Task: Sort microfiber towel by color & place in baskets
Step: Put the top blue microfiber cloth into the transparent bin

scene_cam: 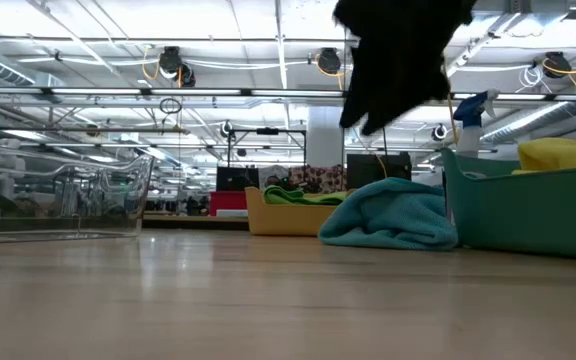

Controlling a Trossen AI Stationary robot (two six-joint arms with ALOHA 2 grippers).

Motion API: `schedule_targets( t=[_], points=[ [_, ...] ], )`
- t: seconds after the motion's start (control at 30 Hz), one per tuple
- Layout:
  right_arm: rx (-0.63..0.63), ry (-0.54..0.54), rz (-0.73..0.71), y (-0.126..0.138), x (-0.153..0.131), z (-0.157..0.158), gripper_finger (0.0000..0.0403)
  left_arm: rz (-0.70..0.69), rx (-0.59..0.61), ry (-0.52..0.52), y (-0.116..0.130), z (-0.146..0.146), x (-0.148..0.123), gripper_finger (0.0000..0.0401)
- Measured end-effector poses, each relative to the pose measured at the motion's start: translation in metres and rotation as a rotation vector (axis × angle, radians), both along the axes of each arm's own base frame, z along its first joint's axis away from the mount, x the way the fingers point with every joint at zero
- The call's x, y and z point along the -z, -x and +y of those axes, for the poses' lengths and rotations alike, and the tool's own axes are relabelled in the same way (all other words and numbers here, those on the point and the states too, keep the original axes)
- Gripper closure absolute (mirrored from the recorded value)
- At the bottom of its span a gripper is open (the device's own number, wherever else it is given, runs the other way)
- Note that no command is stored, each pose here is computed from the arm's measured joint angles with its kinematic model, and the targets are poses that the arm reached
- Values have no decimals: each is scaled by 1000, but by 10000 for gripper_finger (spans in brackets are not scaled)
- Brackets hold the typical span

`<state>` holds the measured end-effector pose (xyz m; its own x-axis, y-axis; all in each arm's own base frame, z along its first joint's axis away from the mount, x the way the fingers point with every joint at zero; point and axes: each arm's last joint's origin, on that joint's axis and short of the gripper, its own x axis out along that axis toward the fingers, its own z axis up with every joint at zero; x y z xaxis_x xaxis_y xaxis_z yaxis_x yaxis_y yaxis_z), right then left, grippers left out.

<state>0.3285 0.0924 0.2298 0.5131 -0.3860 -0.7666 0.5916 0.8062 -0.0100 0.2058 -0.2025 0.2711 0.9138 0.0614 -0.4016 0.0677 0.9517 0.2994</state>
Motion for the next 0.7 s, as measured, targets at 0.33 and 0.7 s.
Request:
schedule_targets(
  t=[0.33,0.7],
  points=[
    [18,-40,252,-18,46,-46,101,24,22,22,-5,3,1,111],
    [42,-59,378,-10,51,-57,99,21,23,26,-5,2,1,111]
  ],
)
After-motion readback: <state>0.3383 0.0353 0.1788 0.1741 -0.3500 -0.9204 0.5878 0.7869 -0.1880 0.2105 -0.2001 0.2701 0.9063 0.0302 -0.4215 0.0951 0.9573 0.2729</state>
